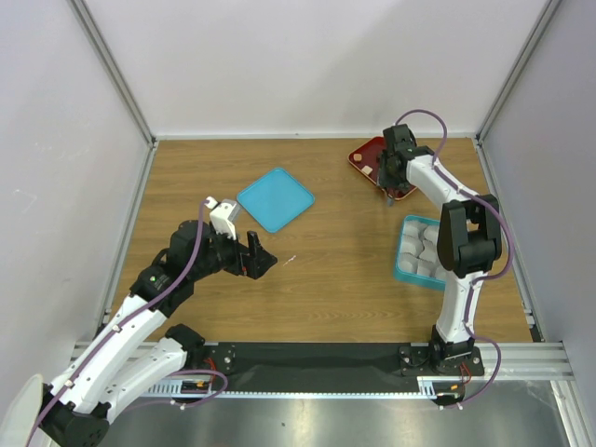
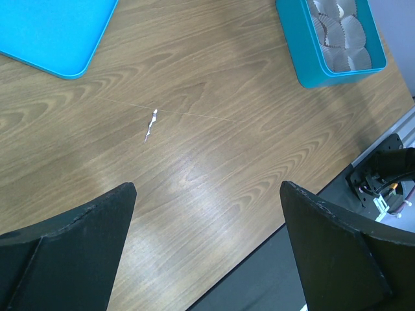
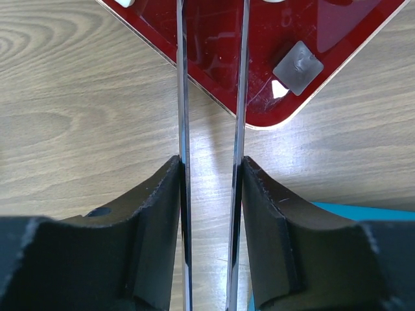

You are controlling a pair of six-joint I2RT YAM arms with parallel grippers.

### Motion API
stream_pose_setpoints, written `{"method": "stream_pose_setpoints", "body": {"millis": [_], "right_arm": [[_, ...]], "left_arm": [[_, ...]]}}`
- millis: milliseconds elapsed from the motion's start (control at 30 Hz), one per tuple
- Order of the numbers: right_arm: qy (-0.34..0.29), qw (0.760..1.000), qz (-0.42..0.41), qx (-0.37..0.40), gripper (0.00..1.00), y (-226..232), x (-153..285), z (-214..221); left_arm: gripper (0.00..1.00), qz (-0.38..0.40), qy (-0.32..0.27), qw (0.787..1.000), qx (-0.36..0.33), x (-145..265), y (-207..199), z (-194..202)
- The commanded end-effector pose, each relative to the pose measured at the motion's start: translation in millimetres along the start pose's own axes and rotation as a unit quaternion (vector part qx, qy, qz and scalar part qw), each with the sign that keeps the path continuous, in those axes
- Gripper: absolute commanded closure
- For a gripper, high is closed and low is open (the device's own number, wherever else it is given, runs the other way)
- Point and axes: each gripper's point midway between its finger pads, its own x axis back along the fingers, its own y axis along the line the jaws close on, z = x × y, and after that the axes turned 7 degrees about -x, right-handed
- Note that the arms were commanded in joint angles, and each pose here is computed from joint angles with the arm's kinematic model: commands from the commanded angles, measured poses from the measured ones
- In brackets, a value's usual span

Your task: Pack the chocolate

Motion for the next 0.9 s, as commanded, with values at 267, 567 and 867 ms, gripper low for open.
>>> {"method": "stream_pose_setpoints", "body": {"millis": [267, 567, 867], "right_arm": [[-0.036, 0.999, -0.021, 0.003, 0.60, -0.6, 48.1, -22.0], [-0.053, 0.998, -0.020, -0.004, 0.61, -25.4, 106.2, -25.4], [-0.026, 0.998, 0.024, -0.059, 0.60, -86.4, 164.2, 26.4]], "left_arm": [[0.00, 0.003, -0.009, 1.000, -0.010, -1.5, -0.9, -5.9], [0.00, 0.010, -0.011, 1.000, -0.011, -1.2, -3.5, -6.6], [0.00, 0.023, -0.021, 0.999, -0.015, 1.8, -8.9, -11.0]]}}
